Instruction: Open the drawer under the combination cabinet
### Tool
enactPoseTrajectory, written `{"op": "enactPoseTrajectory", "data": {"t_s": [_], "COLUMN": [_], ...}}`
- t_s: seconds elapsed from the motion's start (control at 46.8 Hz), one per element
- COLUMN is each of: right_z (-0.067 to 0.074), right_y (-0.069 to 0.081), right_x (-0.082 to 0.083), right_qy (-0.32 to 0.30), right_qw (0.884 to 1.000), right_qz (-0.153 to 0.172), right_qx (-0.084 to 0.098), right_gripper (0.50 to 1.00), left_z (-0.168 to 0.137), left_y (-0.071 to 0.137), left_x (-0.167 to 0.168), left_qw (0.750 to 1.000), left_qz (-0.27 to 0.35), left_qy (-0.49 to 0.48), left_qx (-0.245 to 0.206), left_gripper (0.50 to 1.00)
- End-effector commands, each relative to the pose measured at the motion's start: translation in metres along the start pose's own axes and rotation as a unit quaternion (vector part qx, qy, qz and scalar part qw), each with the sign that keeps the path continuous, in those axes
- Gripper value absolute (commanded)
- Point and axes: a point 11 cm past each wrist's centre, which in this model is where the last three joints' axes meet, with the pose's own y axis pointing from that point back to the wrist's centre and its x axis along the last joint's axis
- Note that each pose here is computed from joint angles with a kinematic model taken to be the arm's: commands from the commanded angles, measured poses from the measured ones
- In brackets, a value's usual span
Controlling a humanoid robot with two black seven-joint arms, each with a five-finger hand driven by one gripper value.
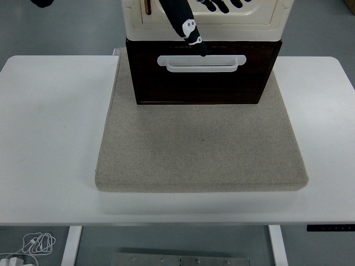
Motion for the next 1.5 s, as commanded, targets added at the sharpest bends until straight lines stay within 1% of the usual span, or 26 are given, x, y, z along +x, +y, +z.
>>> {"op": "enactPoseTrajectory", "data": {"t_s": [0.0, 0.064, 0.192, 0.299, 0.534, 0.641, 0.833, 0.94, 1.068, 1.282, 1.389, 1.474], "right_z": [0.0, 0.0, 0.0, 0.0, 0.0, 0.0, 0.0, 0.0, 0.0, 0.0, 0.0, 0.0], "right_y": [0.0, 0.0, 0.0, 0.0, 0.0, 0.0, 0.0, 0.0, 0.0, 0.0, 0.0, 0.0], "right_x": [0.0, 0.0, 0.0, 0.0, 0.0, 0.0, 0.0, 0.0, 0.0, 0.0, 0.0, 0.0], "right_qy": [0.0, 0.0, 0.0, 0.0, 0.0, 0.0, 0.0, 0.0, 0.0, 0.0, 0.0, 0.0], "right_qw": [1.0, 1.0, 1.0, 1.0, 1.0, 1.0, 1.0, 1.0, 1.0, 1.0, 1.0, 1.0], "right_qz": [0.0, 0.0, 0.0, 0.0, 0.0, 0.0, 0.0, 0.0, 0.0, 0.0, 0.0, 0.0], "right_qx": [0.0, 0.0, 0.0, 0.0, 0.0, 0.0, 0.0, 0.0, 0.0, 0.0, 0.0, 0.0], "right_gripper": [0.926, 0.926, 0.926, 0.926, 0.926, 0.926, 0.926, 0.926, 0.926, 0.926, 0.926, 0.926], "left_z": [-0.003, -0.007, -0.034, -0.046, -0.058, -0.056, -0.058, -0.057, -0.056, -0.055, -0.057, -0.056], "left_y": [0.001, 0.002, 0.0, -0.002, -0.012, -0.021, -0.038, -0.049, -0.061, -0.071, -0.071, -0.076], "left_x": [0.0, 0.002, -0.001, -0.005, -0.012, -0.014, -0.008, -0.006, -0.015, -0.021, -0.02, -0.022], "left_qw": [1.0, 1.0, 0.998, 0.995, 0.988, 0.986, 0.98, 0.979, 0.976, 0.973, 0.971, 0.971], "left_qz": [-0.007, -0.007, -0.022, -0.032, -0.046, -0.05, -0.046, -0.048, -0.062, -0.066, -0.059, -0.052], "left_qy": [0.0, 0.002, 0.007, 0.006, -0.003, -0.011, -0.025, -0.03, -0.04, -0.047, -0.046, -0.047], "left_qx": [0.003, 0.009, 0.057, 0.09, 0.148, 0.156, 0.19, 0.197, 0.206, 0.215, 0.225, 0.227], "left_gripper": [1.0, 1.0, 1.0, 1.0, 1.0, 1.0, 1.0, 1.0, 1.0, 1.0, 1.0, 1.0]}}
